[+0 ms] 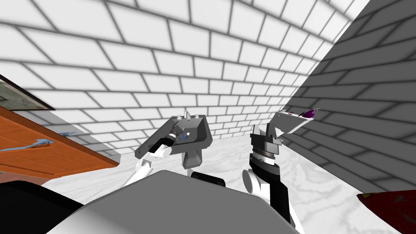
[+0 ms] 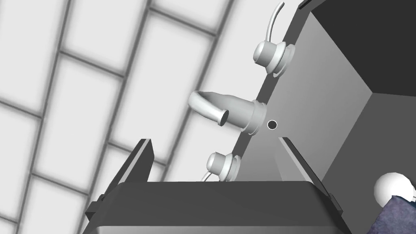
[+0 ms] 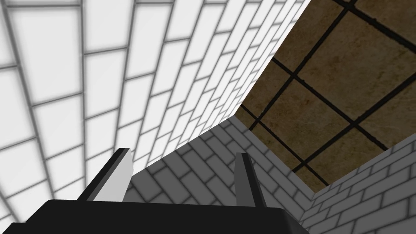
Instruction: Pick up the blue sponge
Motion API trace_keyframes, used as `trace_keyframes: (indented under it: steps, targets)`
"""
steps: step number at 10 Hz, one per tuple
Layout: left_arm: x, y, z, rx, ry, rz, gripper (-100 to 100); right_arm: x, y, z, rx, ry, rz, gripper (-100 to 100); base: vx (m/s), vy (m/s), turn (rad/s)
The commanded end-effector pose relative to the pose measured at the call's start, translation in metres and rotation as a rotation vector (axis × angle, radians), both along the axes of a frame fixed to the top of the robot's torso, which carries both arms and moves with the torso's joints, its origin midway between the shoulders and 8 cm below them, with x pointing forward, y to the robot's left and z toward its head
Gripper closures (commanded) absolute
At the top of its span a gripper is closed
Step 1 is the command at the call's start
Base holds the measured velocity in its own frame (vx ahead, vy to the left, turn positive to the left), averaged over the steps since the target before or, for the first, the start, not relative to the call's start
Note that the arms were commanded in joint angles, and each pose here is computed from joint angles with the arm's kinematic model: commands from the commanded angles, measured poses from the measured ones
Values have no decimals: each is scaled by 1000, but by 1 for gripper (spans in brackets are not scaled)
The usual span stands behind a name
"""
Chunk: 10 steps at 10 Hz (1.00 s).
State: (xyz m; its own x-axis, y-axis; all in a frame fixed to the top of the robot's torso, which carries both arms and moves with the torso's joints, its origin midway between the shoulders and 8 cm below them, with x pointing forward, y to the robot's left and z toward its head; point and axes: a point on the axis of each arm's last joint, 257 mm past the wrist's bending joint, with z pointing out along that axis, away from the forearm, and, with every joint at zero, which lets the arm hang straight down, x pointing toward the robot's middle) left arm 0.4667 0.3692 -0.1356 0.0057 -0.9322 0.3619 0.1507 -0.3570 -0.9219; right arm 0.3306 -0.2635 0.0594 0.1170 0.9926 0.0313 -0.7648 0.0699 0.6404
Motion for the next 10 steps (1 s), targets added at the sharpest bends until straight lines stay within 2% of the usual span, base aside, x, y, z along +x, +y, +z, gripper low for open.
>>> trace_keyframes:
  steps: [1,2,3,4,6,7,8,9,10]
  targets:
    - [1,4,-6,-5,29,-1,-100,0,0,0,0,0,0,0,5,-14,18]
    - [7,17,-21,-34,83,1,-100,0,0,0,0,0,0,0,12,-30,-164]
    - [7,16,-26,-35,102,-1,-100,0,0,0,0,0,0,0,14,-26,-81]
    - [13,30,-37,-62,144,4,-100,0,0,0,0,0,0,0,22,-36,-145]
    - [12,28,-48,-65,185,0,-100,0,0,0,0,0,0,0,14,-22,-43]
    - [16,42,-61,-92,236,6,-100,0,0,0,0,0,0,0,12,-28,-143]
    - [16,41,-67,-94,259,4,-100,0,0,0,0,0,0,0,14,-26,-95]
    - [19,55,-76,-120,298,13,-100,0,0,0,0,0,0,0,27,-37,-162]
    - [18,54,-83,-122,324,10,-100,0,0,0,0,0,0,0,28,-31,-89]
